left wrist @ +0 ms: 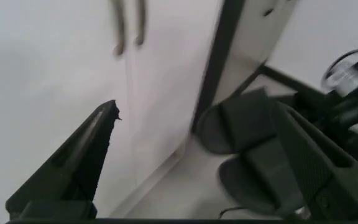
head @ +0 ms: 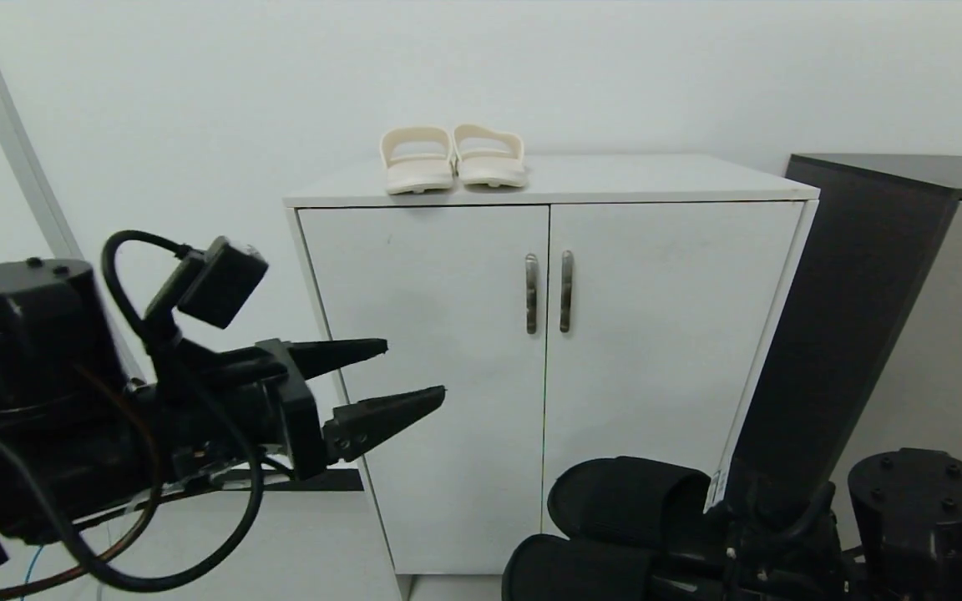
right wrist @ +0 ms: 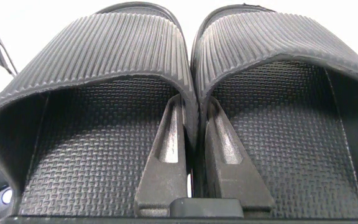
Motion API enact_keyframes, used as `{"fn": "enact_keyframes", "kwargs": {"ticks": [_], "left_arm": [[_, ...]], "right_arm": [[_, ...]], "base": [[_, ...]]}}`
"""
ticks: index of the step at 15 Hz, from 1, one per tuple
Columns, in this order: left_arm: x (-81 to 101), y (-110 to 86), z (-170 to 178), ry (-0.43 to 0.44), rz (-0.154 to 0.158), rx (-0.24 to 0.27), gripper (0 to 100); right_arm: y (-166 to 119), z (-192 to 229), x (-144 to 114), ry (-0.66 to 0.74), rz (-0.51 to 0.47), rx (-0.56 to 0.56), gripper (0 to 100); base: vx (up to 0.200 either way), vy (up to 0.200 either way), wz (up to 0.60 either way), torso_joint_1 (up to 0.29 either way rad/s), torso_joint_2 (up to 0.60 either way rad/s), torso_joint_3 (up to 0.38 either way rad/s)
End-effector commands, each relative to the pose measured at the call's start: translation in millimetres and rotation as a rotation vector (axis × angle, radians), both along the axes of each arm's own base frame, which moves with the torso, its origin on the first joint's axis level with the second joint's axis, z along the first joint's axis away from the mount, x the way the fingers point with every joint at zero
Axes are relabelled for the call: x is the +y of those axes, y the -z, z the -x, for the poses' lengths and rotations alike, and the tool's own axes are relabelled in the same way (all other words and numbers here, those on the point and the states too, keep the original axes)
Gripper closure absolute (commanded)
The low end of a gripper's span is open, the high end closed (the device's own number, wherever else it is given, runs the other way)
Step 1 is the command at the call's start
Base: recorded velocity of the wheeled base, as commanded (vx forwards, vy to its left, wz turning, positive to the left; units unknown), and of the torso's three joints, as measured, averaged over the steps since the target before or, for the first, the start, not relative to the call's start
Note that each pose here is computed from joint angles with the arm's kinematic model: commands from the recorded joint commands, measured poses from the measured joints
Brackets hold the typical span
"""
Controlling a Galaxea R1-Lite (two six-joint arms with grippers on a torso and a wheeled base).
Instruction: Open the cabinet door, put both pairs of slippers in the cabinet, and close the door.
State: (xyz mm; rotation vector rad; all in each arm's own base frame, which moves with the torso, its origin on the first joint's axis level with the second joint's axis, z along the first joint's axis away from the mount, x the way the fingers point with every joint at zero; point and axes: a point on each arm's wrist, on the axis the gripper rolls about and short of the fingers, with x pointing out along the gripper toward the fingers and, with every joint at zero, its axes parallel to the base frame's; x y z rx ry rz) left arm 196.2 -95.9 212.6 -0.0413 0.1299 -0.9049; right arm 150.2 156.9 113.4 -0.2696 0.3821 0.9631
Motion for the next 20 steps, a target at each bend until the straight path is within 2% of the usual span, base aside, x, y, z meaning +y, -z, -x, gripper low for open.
{"fn": "enact_keyframes", "kwargs": {"ticks": [1, 4, 6, 9, 12, 14, 17, 20], "left_arm": [[-30.8, -5.1, -29.5, 0.062, 0.034, 0.042, 0], [-61.7, -11.7, -49.2, 0.125, 0.061, 0.013, 0], [-72.8, -9.6, -67.0, 0.125, 0.063, 0.017, 0], [-90.7, -8.7, -96.6, 0.136, 0.116, 0.065, 0], [-105.3, -5.8, -120.9, 0.195, 0.168, 0.124, 0], [-113.4, -3.3, -134.4, 0.205, 0.198, 0.16, 0], [-123.1, 5.0, -151.7, 0.209, 0.216, 0.191, 0], [-126.7, 3.9, -157.7, 0.184, 0.224, 0.179, 0]], "right_arm": [[1.4, -0.3, 0.1, 0.0, 0.004, 0.006, 100], [2.4, -0.7, 0.4, 0.002, 0.008, 0.009, 100], [2.8, -0.8, 0.5, 0.002, 0.009, 0.01, 100], [3.1, -0.9, 0.6, 0.003, 0.01, 0.011, 100], [3.4, -0.8, 0.4, 0.007, 0.012, 0.012, 100], [4.1, -1.1, 0.6, 0.008, 0.014, 0.013, 100], [5.5, -2.0, 0.6, 0.01, 0.017, 0.019, 100], [6.1, -2.2, 0.9, 0.011, 0.019, 0.023, 100]], "base": [[0.0, 0.0, 0.0, 0.0, 0.0, 0.0], [0.0, 0.0, 0.0, 0.0, 0.0, 0.0], [0.0, 0.0, 0.0, 0.0, 0.0, 0.0], [0.0, 0.0, 0.0, 0.0, 0.0, 0.0], [0.0, 0.0, 0.0, 0.0, 0.0, 0.0], [0.0, 0.0, 0.0, 0.0, 0.0, 0.0], [0.0, 0.0, 0.0, 0.0, 0.0, 0.0], [0.0, 0.0, 0.0, 0.0, 0.0, 0.0]]}}
